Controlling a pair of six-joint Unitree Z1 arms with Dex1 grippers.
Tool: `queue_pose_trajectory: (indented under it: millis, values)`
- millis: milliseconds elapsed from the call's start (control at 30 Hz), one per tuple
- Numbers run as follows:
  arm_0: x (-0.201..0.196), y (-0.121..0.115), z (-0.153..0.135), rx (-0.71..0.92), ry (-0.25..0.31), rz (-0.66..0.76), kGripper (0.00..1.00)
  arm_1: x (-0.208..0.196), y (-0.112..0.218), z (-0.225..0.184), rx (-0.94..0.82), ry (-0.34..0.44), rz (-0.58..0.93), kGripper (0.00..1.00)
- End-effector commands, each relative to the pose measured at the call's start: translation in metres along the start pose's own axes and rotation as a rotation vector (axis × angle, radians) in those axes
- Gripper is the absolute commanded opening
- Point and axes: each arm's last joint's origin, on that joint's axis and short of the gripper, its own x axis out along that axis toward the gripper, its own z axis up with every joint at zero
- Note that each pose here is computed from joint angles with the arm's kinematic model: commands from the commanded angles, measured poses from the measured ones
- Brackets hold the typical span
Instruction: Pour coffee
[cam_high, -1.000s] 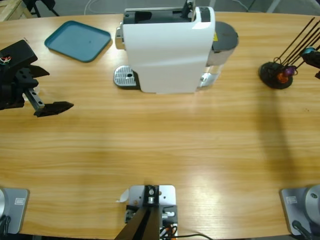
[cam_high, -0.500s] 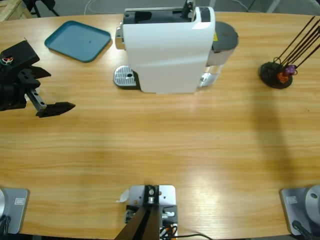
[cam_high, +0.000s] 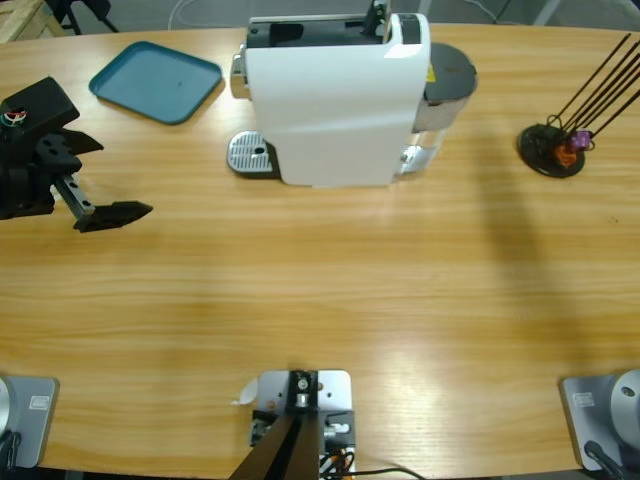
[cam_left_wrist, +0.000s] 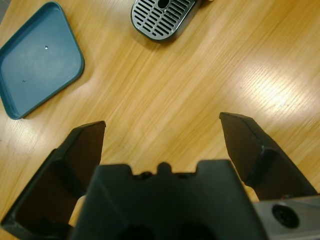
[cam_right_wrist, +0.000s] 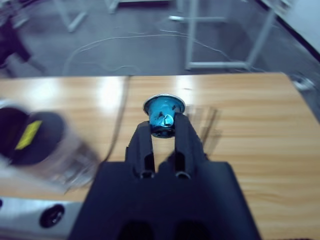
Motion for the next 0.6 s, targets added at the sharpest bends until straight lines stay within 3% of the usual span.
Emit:
queue_pose_trajectory:
  millis: [33,233,600]
  values:
    - [0.002,-0.008,-0.006,0.018,0.007,-0.008,1.000,-0.025,0.034,-0.007,-0.218,0.022,0.500,0.000]
    - [-0.010,-0.006,-0.009,0.008,-0.031,0.000,1.000,-0.024,0.065,0.011,-0.302,0.064,0.729,0.000]
    - [-0.027,-0.003,-0.019,-0.023,-0.084,0.023,1.000,0.017,0.164,0.056,-0.616,0.129,1.009,0.000]
